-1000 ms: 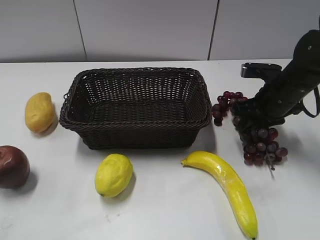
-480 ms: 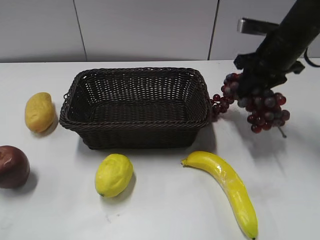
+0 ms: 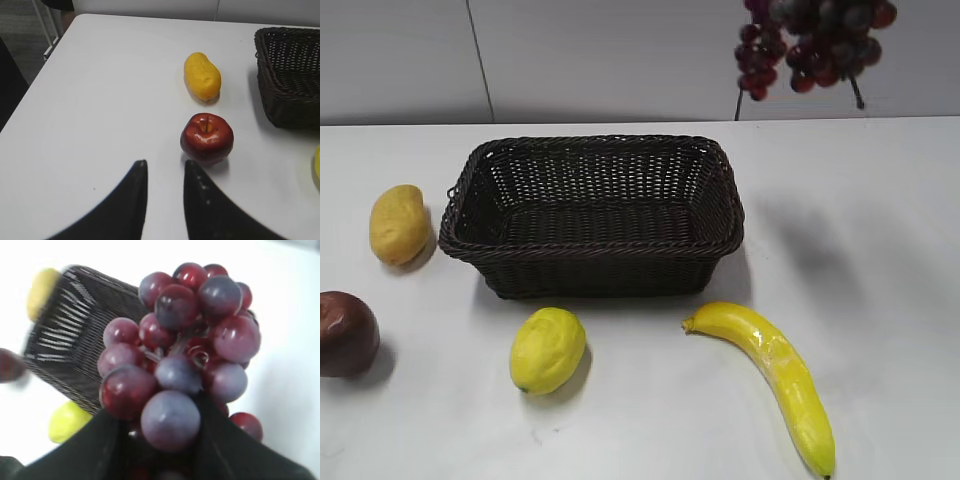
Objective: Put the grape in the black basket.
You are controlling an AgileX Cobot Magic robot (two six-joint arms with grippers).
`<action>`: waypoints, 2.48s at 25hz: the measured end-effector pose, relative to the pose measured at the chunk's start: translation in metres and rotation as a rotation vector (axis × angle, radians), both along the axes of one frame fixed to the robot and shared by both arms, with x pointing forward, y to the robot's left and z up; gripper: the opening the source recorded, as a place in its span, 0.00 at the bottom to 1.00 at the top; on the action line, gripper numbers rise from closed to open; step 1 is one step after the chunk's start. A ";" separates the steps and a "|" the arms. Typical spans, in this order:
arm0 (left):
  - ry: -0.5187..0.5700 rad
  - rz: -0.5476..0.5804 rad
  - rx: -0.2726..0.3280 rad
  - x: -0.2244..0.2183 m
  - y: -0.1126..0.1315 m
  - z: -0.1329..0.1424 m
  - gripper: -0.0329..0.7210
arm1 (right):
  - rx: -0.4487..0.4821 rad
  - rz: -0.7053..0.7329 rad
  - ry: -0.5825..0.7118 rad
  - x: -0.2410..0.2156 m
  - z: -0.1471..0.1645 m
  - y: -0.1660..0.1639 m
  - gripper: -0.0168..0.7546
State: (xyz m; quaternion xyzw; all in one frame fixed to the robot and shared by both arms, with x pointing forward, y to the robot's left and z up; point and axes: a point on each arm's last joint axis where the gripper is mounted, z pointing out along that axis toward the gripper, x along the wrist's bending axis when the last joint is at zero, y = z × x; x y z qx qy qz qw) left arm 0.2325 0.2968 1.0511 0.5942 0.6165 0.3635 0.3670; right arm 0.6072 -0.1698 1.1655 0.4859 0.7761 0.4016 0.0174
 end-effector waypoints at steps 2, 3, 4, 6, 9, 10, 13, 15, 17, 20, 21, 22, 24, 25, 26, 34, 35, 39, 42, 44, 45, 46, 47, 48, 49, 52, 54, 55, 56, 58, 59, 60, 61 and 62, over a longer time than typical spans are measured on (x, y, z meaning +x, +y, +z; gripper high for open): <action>0.000 0.000 0.000 0.000 0.000 0.000 0.35 | 0.022 0.041 -0.038 -0.005 0.009 0.015 0.32; 0.000 0.000 0.000 0.000 0.000 0.000 0.35 | 0.029 0.056 -0.055 -0.007 0.011 0.023 0.32; 0.000 0.000 0.000 0.000 0.000 0.000 0.35 | 0.034 0.067 -0.072 -0.009 0.012 0.030 0.32; 0.000 0.000 0.000 0.000 0.000 0.000 0.35 | 0.035 0.115 -0.107 -0.013 0.011 0.050 0.32; 0.000 0.000 0.000 0.000 0.000 0.000 0.35 | 0.034 0.171 -0.130 -0.016 0.002 0.077 0.32; 0.000 0.000 0.000 0.000 0.000 0.000 0.35 | 0.033 0.185 -0.126 -0.015 -0.004 0.086 0.32; 0.000 0.000 0.000 0.000 0.000 0.000 0.35 | 0.016 0.212 -0.084 -0.007 -0.031 0.107 0.32; 0.000 0.000 0.000 0.000 0.000 0.000 0.35 | -0.007 0.225 -0.032 0.002 -0.056 0.118 0.32; 0.000 0.000 0.000 0.000 0.000 0.000 0.35 | -0.031 0.232 0.017 0.011 -0.082 0.126 0.32; 0.000 0.000 0.000 0.000 0.000 0.000 0.35 | -0.069 0.238 0.080 0.023 -0.121 0.133 0.32; 0.000 0.000 0.000 0.000 0.000 0.000 0.35 | -0.082 0.235 0.094 0.027 -0.133 0.134 0.32; 0.000 0.000 0.000 0.000 0.000 0.000 0.35 | -0.090 0.233 0.106 0.030 -0.142 0.135 0.32; 0.000 0.000 0.000 0.000 0.000 0.000 0.35 | -0.108 0.226 0.120 0.035 -0.158 0.137 0.32; 0.000 0.000 0.000 0.000 0.000 0.000 0.35 | -0.112 0.224 0.121 0.037 -0.163 0.137 0.32; 0.000 0.000 0.000 0.000 0.000 0.000 0.35 | -0.117 0.222 0.122 0.038 -0.166 0.138 0.32; 0.000 0.000 0.000 0.000 0.000 0.000 0.35 | -0.122 0.225 0.127 0.038 -0.170 0.138 0.80; 0.000 0.000 0.000 0.000 0.000 0.000 0.35 | -0.124 0.229 0.133 0.038 -0.170 0.138 0.82; 0.000 0.000 0.000 0.000 0.000 0.000 0.35 | -0.137 0.254 0.152 0.033 -0.165 0.136 0.82; 0.000 0.000 0.000 0.000 0.000 0.000 0.35 | -0.183 0.290 0.116 0.029 -0.144 0.132 0.80; 0.000 0.000 0.000 0.000 0.000 0.000 0.35 | -0.222 0.319 0.101 0.024 -0.124 0.127 0.79; 0.000 0.000 0.000 0.000 0.000 0.000 0.35 | -0.244 0.331 0.097 0.021 -0.110 0.124 0.78; 0.000 0.000 0.000 0.000 0.000 0.000 0.35 | -0.260 0.328 0.088 0.018 -0.098 0.121 0.78; 0.000 0.000 0.000 0.000 0.000 0.000 0.35 | -0.279 0.308 0.059 0.016 -0.083 0.117 0.78; 0.000 0.000 0.000 0.000 0.000 0.000 0.35 | -0.298 0.284 0.027 0.015 -0.070 0.113 0.78; 0.000 0.000 0.000 0.000 0.000 0.000 0.35 | -0.310 0.249 0.006 0.014 -0.058 0.108 0.78; 0.000 0.000 0.000 0.000 0.000 0.000 0.35 | -0.353 0.154 -0.086 0.002 -0.019 0.091 0.77; 0.000 0.000 0.000 0.000 0.000 0.000 0.35 | -0.371 0.097 -0.139 -0.008 0.004 0.079 0.77; 0.000 0.000 0.000 0.000 0.000 0.000 0.35 | -0.379 0.062 -0.168 -0.014 0.016 0.072 0.77; 0.000 0.000 0.000 0.000 0.000 0.000 0.35 | -0.375 0.036 -0.188 -0.020 0.027 0.067 0.77; 0.000 0.000 0.000 0.000 0.000 0.000 0.35 | -0.357 -0.009 -0.225 -0.037 0.048 0.055 0.77; 0.000 0.000 0.000 0.000 0.000 0.000 0.35 | -0.346 -0.023 -0.240 -0.047 0.058 0.049 0.77; 0.000 0.000 0.000 0.000 0.000 0.000 0.35 | -0.337 -0.037 -0.240 -0.057 0.063 0.044 0.77; 0.000 0.000 0.000 0.000 0.000 0.000 0.35 | -0.333 -0.044 -0.242 -0.066 0.067 0.039 0.77; 0.000 0.000 0.000 0.000 0.000 0.000 0.35 | -0.332 -0.049 -0.241 -0.077 0.070 0.033 0.77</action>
